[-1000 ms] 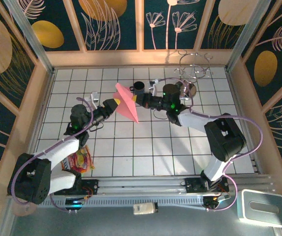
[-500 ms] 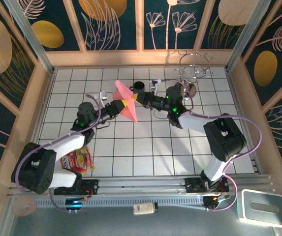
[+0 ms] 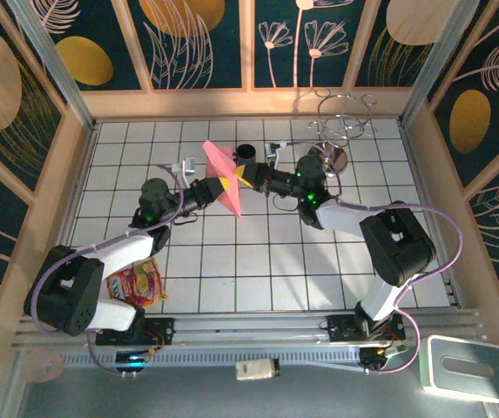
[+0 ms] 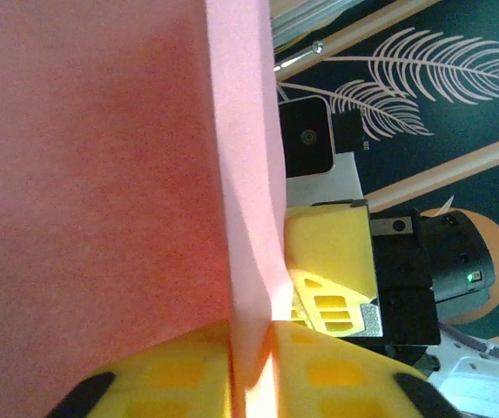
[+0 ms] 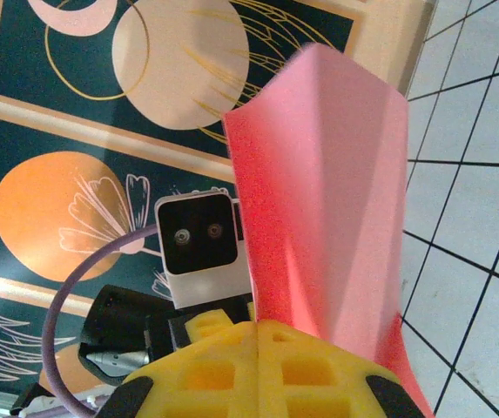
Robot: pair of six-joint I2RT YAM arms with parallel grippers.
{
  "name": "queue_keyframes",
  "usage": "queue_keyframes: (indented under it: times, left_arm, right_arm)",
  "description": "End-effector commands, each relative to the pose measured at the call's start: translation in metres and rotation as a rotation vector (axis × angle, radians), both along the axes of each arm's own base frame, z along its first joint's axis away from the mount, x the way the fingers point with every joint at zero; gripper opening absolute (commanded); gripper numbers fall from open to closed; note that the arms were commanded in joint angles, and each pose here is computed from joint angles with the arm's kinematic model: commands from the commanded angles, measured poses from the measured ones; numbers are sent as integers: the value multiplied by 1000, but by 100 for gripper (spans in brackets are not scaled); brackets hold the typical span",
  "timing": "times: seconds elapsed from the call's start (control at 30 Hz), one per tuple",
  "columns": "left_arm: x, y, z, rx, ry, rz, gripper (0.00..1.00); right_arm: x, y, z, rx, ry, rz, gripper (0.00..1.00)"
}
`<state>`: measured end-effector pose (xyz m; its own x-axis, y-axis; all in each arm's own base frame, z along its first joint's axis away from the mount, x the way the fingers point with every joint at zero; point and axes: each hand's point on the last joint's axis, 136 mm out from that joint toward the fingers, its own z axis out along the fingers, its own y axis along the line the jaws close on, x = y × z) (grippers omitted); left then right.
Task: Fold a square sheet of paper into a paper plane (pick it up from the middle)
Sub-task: Turn over the paper at the center of the table.
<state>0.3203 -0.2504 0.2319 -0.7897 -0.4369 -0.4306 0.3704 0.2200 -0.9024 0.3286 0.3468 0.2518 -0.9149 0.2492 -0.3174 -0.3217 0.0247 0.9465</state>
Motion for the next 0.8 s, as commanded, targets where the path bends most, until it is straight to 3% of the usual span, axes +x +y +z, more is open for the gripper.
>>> queue_keyframes:
  times: [0.0, 0.17, 0.3, 0.63, 0.77]
  left_arm:
    - [-3, -5, 28, -22, -101, -34, 12]
    - [0, -3, 23, 51, -100, -12, 6]
    - [7, 3, 6, 189, -69, 27, 6]
    - [40, 68, -65, 888, 70, 278, 6]
    - [50, 94, -75, 1194, 97, 400, 5]
  right_arm:
    - [-2, -6, 7, -8, -26, -13, 7]
    - [11, -24, 1, -93, -19, -94, 28]
    - [22, -50, -7, -213, -46, -213, 44]
    - [44, -134, -30, -643, -90, -604, 52]
    - [44, -161, -37, -732, -77, -710, 54]
